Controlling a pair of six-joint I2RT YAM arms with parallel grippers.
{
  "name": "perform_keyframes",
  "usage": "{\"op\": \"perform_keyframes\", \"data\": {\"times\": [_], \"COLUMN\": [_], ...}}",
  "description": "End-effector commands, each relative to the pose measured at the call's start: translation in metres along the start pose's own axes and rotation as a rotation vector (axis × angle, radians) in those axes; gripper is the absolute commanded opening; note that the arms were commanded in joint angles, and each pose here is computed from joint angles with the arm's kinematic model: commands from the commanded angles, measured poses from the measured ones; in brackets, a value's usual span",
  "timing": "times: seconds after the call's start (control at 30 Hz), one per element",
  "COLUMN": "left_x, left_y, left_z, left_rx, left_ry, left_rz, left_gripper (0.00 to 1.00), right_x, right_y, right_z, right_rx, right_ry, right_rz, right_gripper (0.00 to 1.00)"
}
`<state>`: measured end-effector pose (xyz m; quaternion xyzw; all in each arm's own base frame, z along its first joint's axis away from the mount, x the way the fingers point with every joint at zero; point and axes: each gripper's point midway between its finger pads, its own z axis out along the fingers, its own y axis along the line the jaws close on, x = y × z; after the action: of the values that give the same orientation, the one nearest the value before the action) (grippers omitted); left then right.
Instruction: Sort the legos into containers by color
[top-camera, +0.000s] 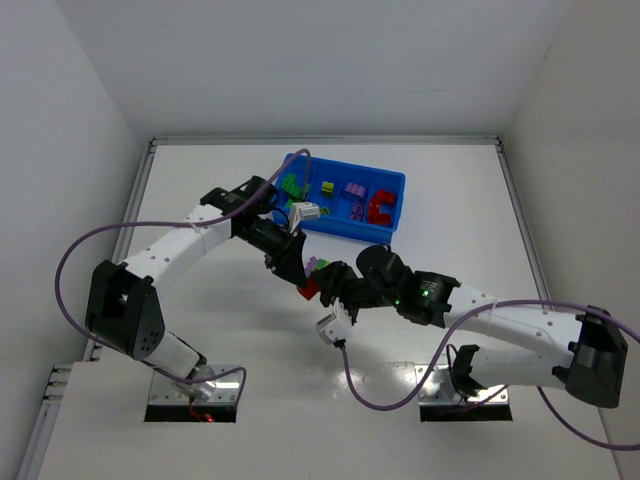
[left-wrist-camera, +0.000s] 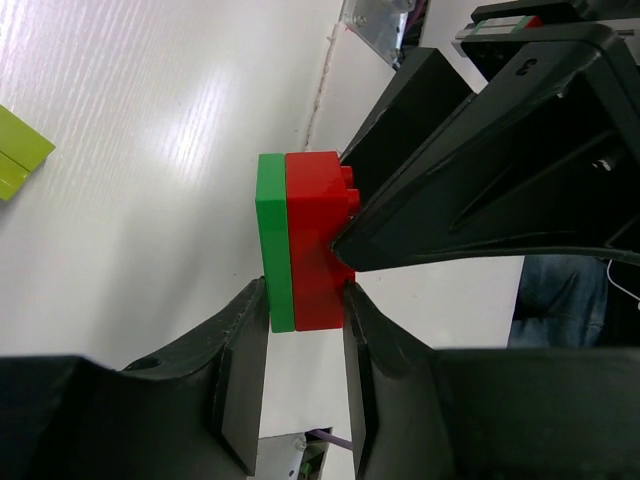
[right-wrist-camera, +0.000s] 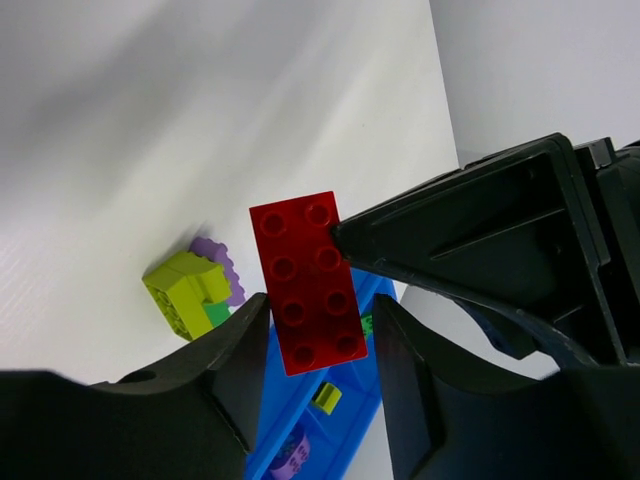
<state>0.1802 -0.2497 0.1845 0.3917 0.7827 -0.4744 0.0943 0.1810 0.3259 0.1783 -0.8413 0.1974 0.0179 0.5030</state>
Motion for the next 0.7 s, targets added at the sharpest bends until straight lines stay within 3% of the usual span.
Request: {"op": "perform_keyframes", "data": {"times": [0.0,0.23,0.67], "left_x": [-0.011,-0.011,-0.007], "left_y": [-0.006,-0.006,-0.008], "left_z": [-0.001,-0.001,0.002], "left_rx": [0.015,0.015,0.02], "left_ry": [-0.019,-0.019,-0.012], "left_rz": [0.031,0.031,0.035], "left_gripper": [0.0,0.0,0.0], "right_x": [-0.005,-0.004,-0.001], "right_y": [-0.014,-0.008,0.007], "right_z": [0.0,0.0,0.005], "right_rx": [0.025,0.006,-0.03], "right_ry": [-0.011,-0.009,0.004], "right_rz": [-0.026,-0.04,-0.052], "right_gripper": [0.45,0.42,0.21]}}
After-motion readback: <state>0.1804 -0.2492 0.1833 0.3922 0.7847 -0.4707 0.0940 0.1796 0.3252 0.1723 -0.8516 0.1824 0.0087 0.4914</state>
